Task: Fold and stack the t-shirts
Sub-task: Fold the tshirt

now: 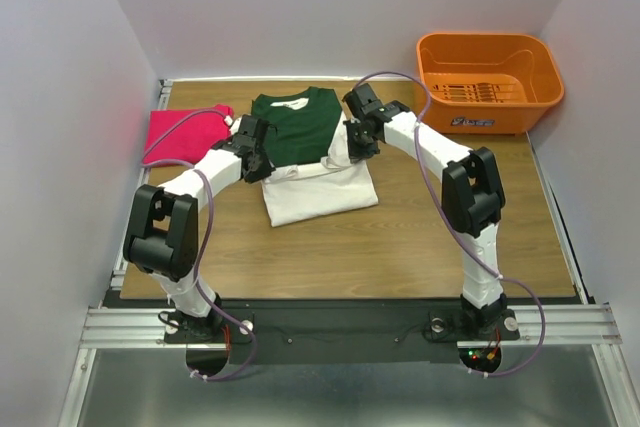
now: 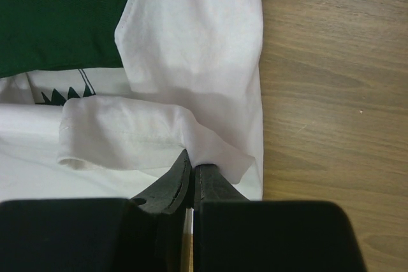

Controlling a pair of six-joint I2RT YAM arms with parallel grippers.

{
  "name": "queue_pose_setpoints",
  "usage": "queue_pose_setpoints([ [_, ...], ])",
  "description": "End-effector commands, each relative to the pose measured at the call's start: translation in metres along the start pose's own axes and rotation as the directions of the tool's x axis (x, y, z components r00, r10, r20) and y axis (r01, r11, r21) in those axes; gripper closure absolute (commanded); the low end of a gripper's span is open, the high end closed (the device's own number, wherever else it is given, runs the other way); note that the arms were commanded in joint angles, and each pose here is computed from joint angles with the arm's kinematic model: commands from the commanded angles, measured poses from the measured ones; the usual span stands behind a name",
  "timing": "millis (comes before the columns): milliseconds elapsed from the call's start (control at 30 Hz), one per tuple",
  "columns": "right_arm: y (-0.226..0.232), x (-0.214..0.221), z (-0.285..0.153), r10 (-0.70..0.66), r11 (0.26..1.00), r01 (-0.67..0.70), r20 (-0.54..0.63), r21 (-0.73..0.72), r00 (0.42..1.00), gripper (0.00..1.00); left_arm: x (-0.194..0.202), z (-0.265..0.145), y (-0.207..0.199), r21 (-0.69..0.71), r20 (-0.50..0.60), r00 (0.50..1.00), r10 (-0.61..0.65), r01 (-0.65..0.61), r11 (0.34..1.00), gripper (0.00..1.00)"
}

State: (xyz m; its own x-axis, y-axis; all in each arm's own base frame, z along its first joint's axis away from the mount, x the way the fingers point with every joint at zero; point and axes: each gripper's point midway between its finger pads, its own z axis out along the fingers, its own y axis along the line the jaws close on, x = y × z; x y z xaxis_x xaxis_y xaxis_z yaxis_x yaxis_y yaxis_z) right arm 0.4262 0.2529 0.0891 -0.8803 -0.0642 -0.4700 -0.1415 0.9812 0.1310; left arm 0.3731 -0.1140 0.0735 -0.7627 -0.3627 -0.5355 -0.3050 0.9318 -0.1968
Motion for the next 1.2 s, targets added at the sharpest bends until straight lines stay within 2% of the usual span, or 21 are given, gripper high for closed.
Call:
queue_pose_setpoints([
  [0,-0.007,-0.026,-0.002,-0.004,1.000,0.003,0.069,0.016,0.998,0.99,-0.030,-0.006,-0.002,0.001,0.080,0.997,-0.001,0.001,1.000,1.00],
  [133,-0.009,-0.031,0.000,-0.004,1.000,0.002,0.082,0.021,0.997,0.99,-0.037,-0.008,0.001,0.001,0.118,0.993,-0.013,0.013,1.000,1.00],
  [467,-0.005,-0.036,0.017,-0.019,1.000,0.018,0.085,0.016,0.996,0.98,-0.024,0.012,0.010,-0.030,0.088,0.996,-0.007,0.010,0.999,1.00],
  [600,-0.007,-0.036,0.024,-0.027,0.999,0.025,0.084,0.023,0.996,0.93,-0.023,0.019,0.011,-0.035,0.084,0.996,-0.012,0.015,0.999,0.98],
  [700,-0.004,-0.039,0.021,-0.038,0.999,0.037,0.093,0.013,0.995,0.84,-0.027,0.016,0.009,-0.027,0.096,0.995,-0.001,0.004,1.000,0.82],
  [733,-0.001,-0.044,0.013,-0.051,0.999,0.052,0.108,-0.004,0.993,0.74,-0.030,0.013,0.008,-0.023,0.104,0.995,0.005,-0.003,1.000,0.70],
  [800,0.002,-0.049,0.002,-0.075,0.997,0.078,0.125,-0.022,0.989,0.61,-0.041,-0.002,0.007,-0.008,0.145,0.989,0.004,-0.003,1.000,0.57],
  [833,0.003,-0.054,-0.009,-0.092,0.995,0.098,0.146,-0.031,0.985,0.51,-0.046,-0.009,0.006,-0.001,0.163,0.987,0.002,-0.002,1.000,0.45],
  [900,0.004,-0.052,-0.018,-0.120,0.991,0.128,0.152,-0.044,0.981,0.43,-0.058,-0.031,0.004,0.020,0.212,0.977,-0.004,0.000,1.000,0.31],
  [933,0.005,-0.050,-0.021,-0.136,0.988,0.145,0.152,-0.047,0.979,0.36,-0.062,-0.038,0.004,0.024,0.227,0.974,-0.004,-0.001,1.000,0.26],
  [1000,0.005,-0.044,-0.031,-0.207,0.976,0.216,0.162,-0.040,0.965,0.31,-0.070,-0.059,0.008,0.032,0.272,0.962,-0.008,-0.001,0.999,0.19],
  [1033,0.006,-0.043,-0.036,-0.243,0.967,0.252,0.173,-0.027,0.954,0.28,-0.070,-0.066,0.011,0.026,0.282,0.959,-0.007,-0.001,1.000,0.10],
  [1100,0.007,-0.042,-0.044,-0.352,0.934,0.357,0.191,0.005,0.916,0.18,-0.071,-0.083,0.022,0.013,0.327,0.945,-0.011,0.007,1.000,0.04],
  [1133,0.011,-0.035,-0.043,-0.411,0.910,0.415,0.185,0.022,0.893,0.17,-0.072,-0.088,0.028,0.004,0.348,0.938,-0.003,0.001,1.000,0.01],
  [1167,0.013,-0.036,-0.046,-0.467,0.882,0.471,0.199,0.032,0.862,0.11,-0.070,-0.097,0.037,-0.010,0.377,0.926,-0.001,0.006,1.000,0.01],
])
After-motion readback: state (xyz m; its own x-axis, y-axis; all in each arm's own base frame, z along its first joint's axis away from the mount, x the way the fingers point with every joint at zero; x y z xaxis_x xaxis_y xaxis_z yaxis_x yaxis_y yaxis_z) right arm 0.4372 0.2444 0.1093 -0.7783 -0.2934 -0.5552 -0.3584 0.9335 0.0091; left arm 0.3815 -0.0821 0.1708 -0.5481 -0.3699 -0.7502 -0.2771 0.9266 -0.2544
